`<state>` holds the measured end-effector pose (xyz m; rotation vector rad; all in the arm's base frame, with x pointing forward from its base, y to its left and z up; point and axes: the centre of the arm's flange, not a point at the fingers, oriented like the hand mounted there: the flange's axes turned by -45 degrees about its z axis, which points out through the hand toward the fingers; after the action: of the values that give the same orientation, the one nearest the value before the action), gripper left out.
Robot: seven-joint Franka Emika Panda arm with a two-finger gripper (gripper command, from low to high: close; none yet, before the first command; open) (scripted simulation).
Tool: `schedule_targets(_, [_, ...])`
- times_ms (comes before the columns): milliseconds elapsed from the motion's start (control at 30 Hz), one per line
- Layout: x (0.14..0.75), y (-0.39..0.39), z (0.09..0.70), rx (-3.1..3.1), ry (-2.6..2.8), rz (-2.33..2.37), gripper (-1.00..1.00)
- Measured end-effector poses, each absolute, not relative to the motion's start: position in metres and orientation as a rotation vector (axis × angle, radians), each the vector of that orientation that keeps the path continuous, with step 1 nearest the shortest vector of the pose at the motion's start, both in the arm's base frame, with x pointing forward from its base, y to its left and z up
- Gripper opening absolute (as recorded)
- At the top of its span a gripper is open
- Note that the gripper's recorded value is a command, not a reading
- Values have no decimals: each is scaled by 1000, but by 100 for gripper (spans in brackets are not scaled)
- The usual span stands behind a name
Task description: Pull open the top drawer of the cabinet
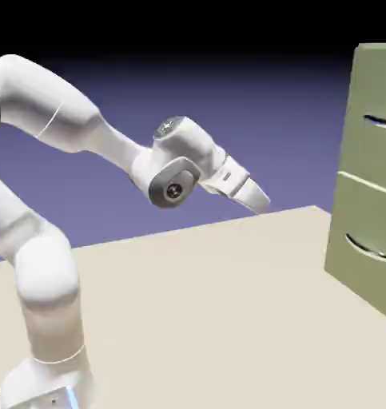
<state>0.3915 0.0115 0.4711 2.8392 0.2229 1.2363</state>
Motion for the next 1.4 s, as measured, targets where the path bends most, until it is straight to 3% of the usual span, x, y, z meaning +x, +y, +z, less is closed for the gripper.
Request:
schedule_targets(300, [395, 50, 564, 2308, 1085, 1318, 0])
schedule_targets(600, [386, 62, 645, 1610, 1566, 1244, 0])
schedule_targets(1000, [389, 38, 719, 759, 1744, 936, 0])
schedule_targets(1400, [434, -6, 743, 135, 1675, 457, 0])
